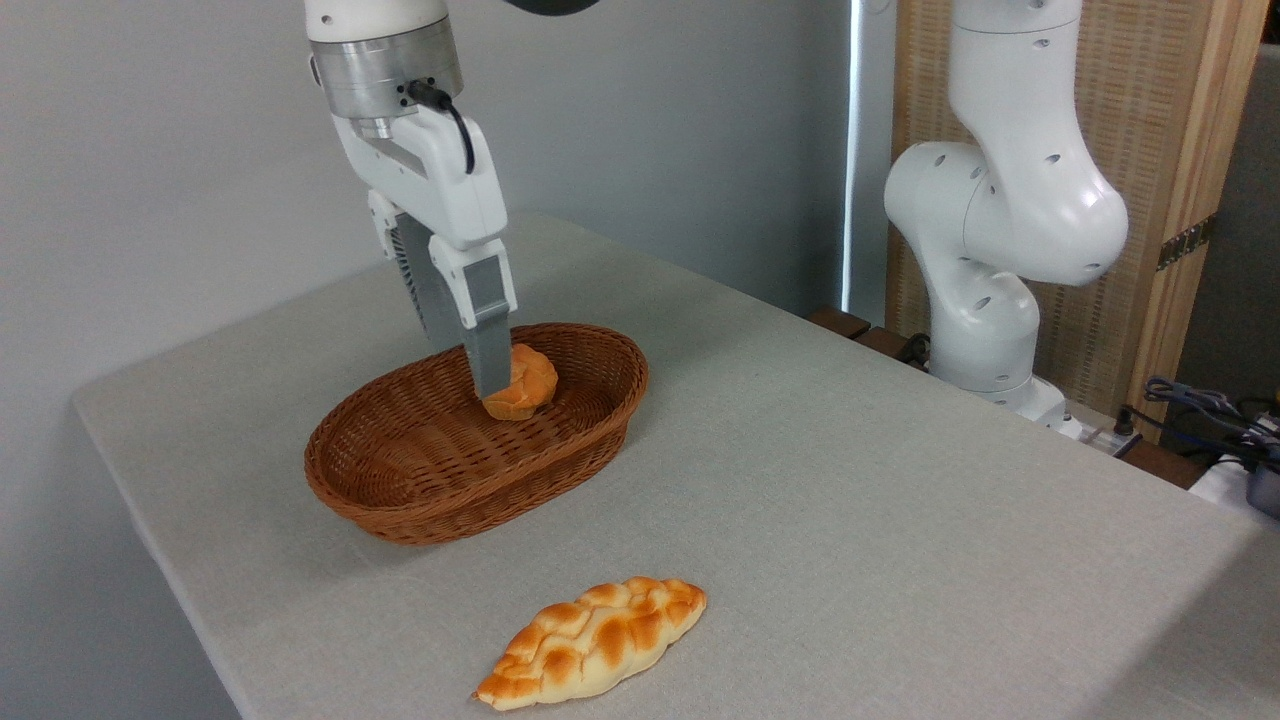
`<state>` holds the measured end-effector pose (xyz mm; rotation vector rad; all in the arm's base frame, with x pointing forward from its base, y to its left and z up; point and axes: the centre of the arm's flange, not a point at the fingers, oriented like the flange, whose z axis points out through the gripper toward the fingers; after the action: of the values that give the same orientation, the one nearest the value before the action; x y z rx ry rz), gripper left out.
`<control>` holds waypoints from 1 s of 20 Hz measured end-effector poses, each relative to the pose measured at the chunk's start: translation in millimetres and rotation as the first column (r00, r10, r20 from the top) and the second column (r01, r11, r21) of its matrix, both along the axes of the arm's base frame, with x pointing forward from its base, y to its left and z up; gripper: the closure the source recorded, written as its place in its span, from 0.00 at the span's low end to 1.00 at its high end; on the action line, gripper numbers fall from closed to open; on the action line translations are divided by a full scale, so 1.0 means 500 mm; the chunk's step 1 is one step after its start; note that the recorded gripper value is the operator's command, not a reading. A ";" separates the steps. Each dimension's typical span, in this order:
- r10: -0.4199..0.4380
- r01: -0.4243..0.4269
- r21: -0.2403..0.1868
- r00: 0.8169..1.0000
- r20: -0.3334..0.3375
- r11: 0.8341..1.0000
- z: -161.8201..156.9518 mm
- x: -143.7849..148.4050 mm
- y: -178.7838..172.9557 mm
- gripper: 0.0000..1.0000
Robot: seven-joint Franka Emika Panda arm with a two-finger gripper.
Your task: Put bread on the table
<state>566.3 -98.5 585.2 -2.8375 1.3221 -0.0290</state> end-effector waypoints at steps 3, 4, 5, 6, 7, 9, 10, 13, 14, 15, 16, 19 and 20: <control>-0.002 0.002 -0.003 1.000 0.002 1.000 -0.013 0.010 -0.002 0.00; 0.000 0.000 -0.003 1.000 0.001 1.000 -0.014 0.011 0.000 0.00; 0.004 -0.004 -0.003 1.000 0.000 1.000 -0.013 0.011 0.003 0.00; 0.015 -0.015 -0.002 1.000 -0.004 1.000 -0.012 0.009 0.007 0.00; 0.028 -0.028 0.000 1.000 -0.009 1.000 -0.008 0.004 0.011 0.00; 0.051 -0.051 0.003 0.999 -0.008 0.999 0.007 -0.008 0.021 0.00; 0.065 -0.065 0.002 0.998 -0.002 0.998 0.016 -0.013 0.032 0.00; 0.117 -0.116 -0.040 0.993 0.006 0.992 0.037 -0.020 0.077 0.00; 0.134 -0.133 -0.052 0.991 0.009 0.990 0.044 -0.022 0.093 0.00; 0.146 -0.145 -0.058 0.989 0.011 0.988 0.048 -0.023 0.105 0.00; 0.150 -0.149 -0.062 0.989 0.010 0.987 0.049 -0.024 0.110 0.00; 0.151 -0.151 -0.062 0.988 0.005 0.987 0.046 -0.024 0.111 0.00; 0.151 -0.150 -0.062 0.989 0.004 0.987 0.045 -0.024 0.111 0.00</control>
<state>554.1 -43.2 607.6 -2.9764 1.1204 -0.0814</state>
